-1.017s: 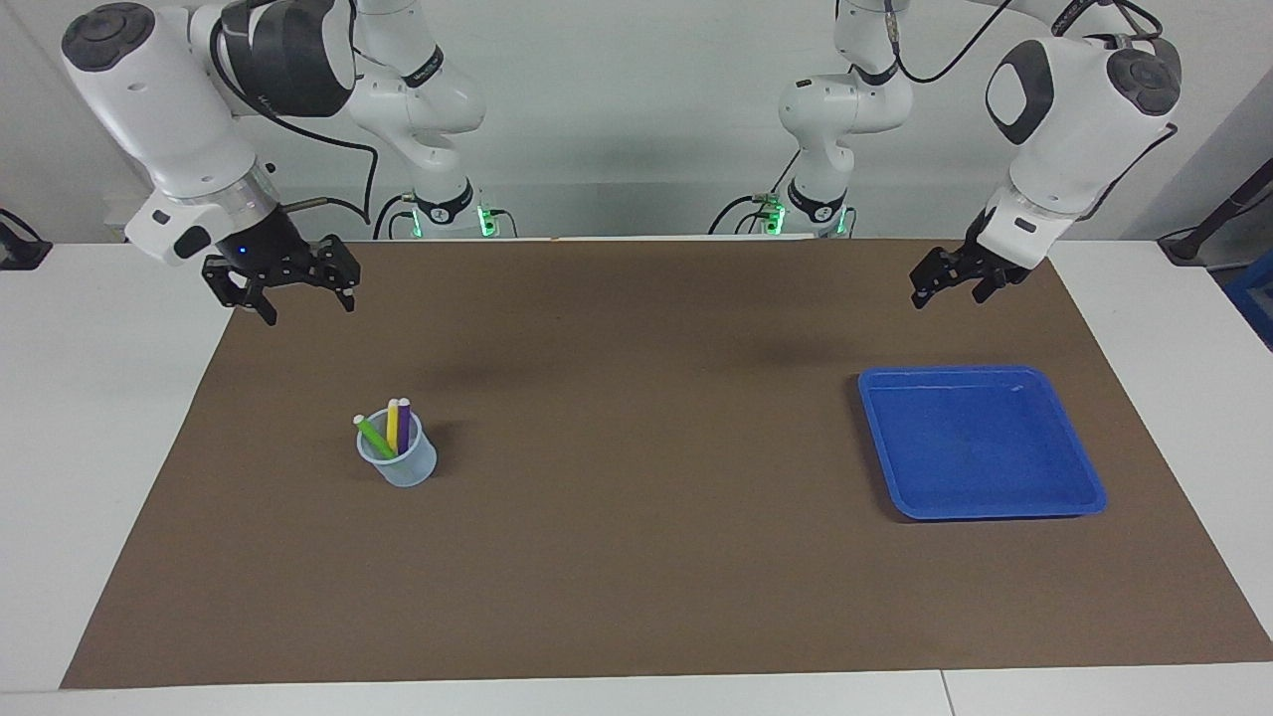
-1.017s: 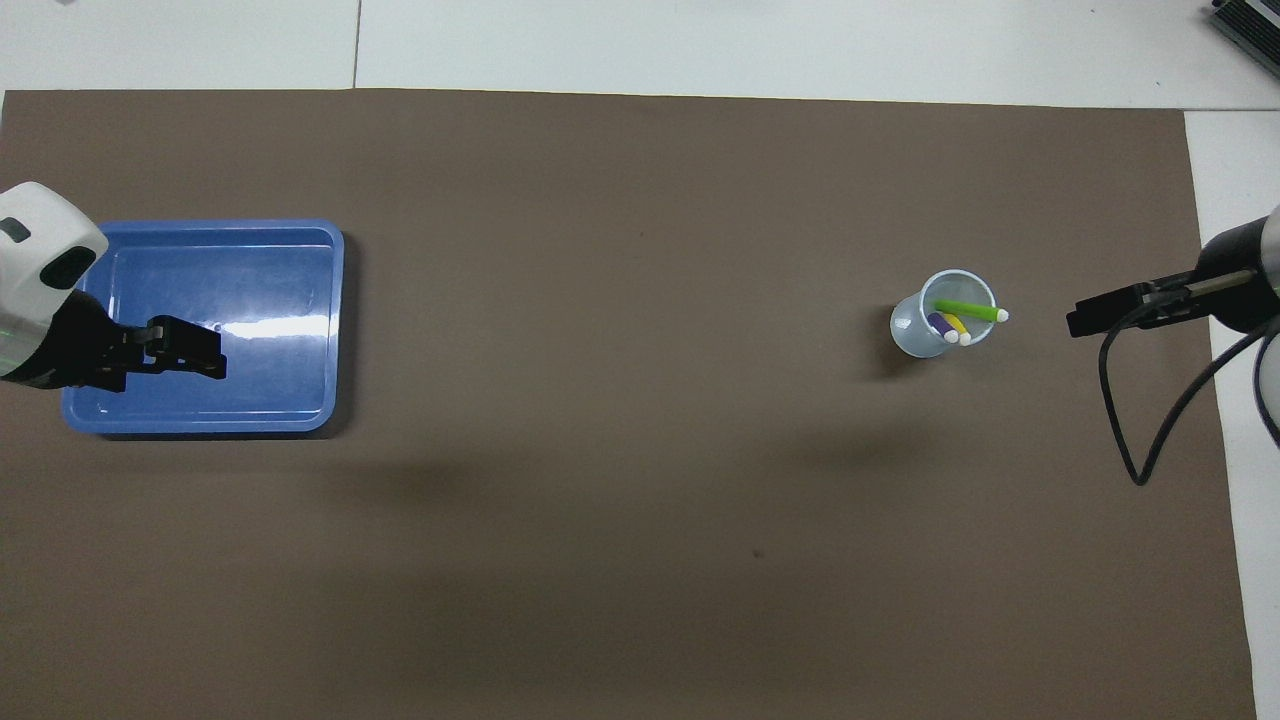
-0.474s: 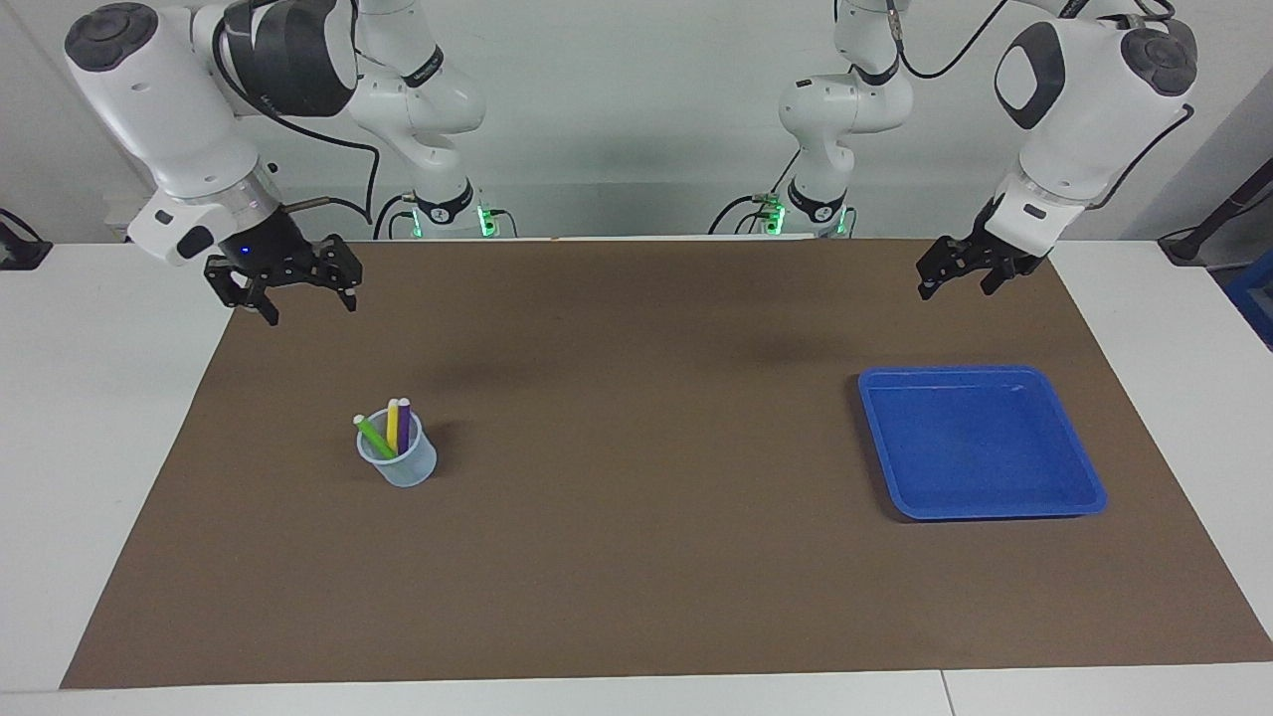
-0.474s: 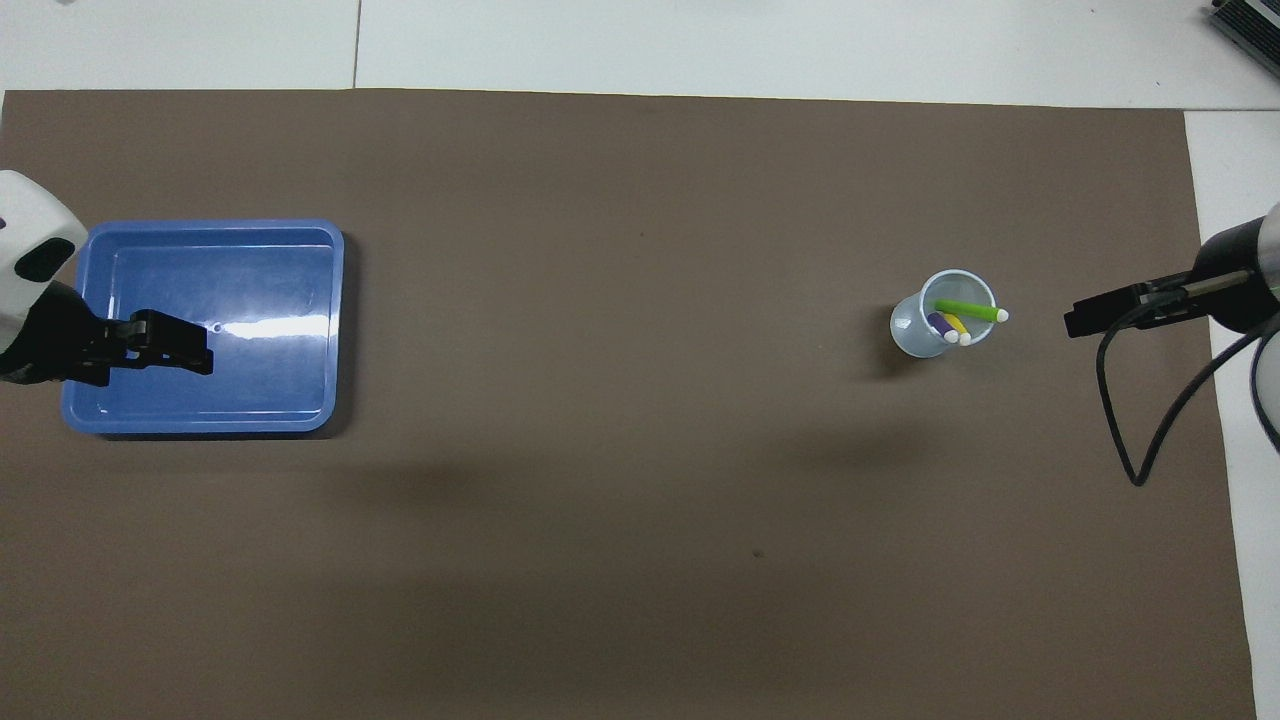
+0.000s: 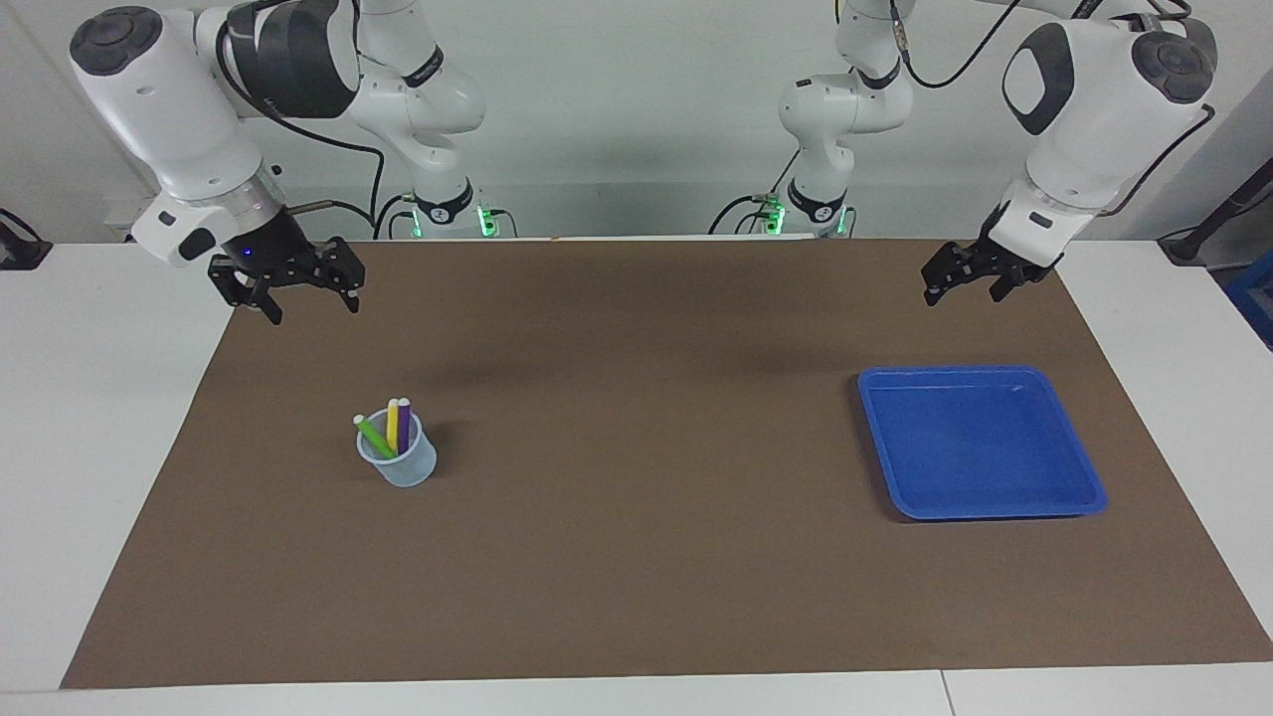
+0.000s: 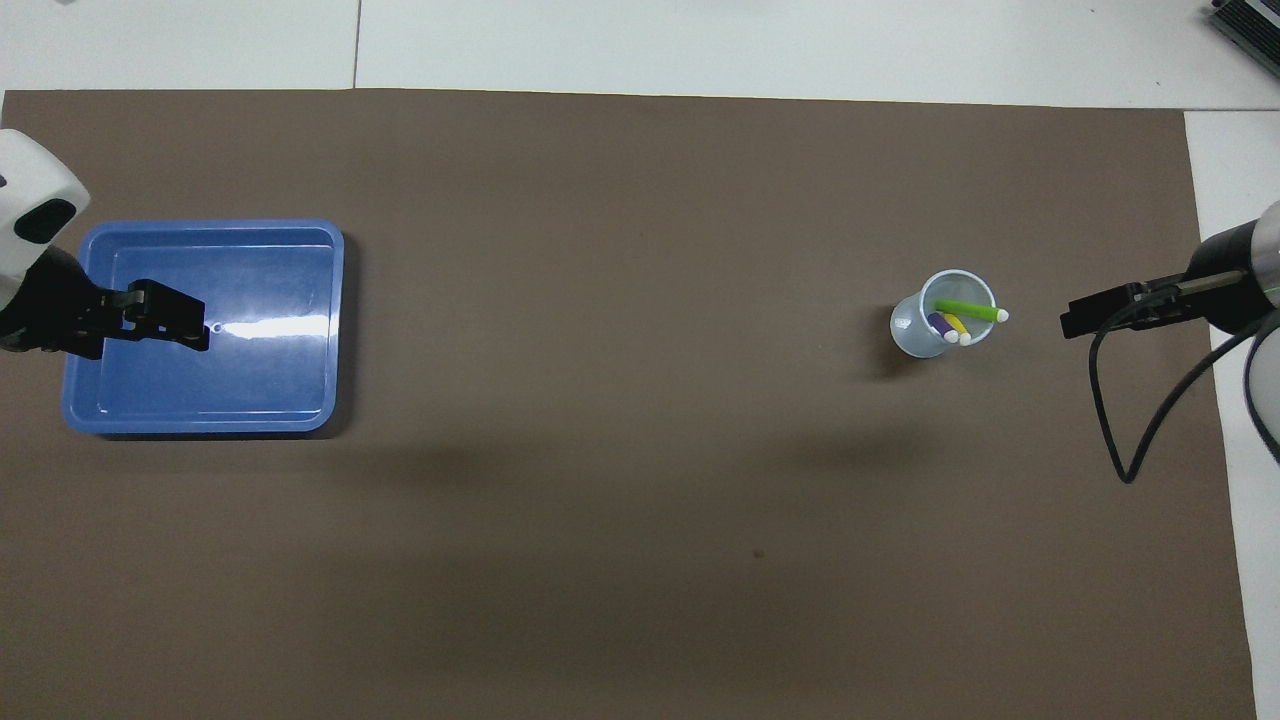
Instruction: Transfer and insert pens with both arms
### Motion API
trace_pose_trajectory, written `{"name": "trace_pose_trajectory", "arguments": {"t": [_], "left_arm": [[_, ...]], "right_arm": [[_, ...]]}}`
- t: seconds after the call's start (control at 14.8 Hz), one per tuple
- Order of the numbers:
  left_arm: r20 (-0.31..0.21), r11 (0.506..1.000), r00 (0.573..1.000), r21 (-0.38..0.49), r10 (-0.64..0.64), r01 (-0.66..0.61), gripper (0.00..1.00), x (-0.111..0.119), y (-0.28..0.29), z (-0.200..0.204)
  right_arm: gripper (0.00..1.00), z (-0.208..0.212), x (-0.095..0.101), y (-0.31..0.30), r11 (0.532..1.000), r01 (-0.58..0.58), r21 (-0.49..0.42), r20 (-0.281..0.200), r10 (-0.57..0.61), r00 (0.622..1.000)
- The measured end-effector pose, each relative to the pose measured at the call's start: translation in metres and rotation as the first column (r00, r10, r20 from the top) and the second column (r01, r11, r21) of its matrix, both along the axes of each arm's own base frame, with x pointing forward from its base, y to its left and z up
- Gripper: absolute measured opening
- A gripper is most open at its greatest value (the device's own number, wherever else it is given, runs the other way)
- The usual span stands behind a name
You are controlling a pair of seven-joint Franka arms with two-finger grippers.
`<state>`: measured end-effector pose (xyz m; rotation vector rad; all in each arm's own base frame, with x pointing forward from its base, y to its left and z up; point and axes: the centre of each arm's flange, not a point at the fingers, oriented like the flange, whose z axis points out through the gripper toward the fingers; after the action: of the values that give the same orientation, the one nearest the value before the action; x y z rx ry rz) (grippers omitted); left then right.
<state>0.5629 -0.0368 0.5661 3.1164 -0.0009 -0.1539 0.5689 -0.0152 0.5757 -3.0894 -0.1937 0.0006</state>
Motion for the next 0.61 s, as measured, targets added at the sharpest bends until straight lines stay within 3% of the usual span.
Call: {"name": "trace_pose_trajectory", "arguments": {"t": [0.61], "left_arm": [[0.019,1.0,1.0,0.001,-0.015,0.015,1.0,0.0087,-0.0078,0.0071]], "right_arm": [[1.0,0.0003,-0.0004,0.0004,1.0,-0.001,0.0,0.0,0.001,1.0]]}}
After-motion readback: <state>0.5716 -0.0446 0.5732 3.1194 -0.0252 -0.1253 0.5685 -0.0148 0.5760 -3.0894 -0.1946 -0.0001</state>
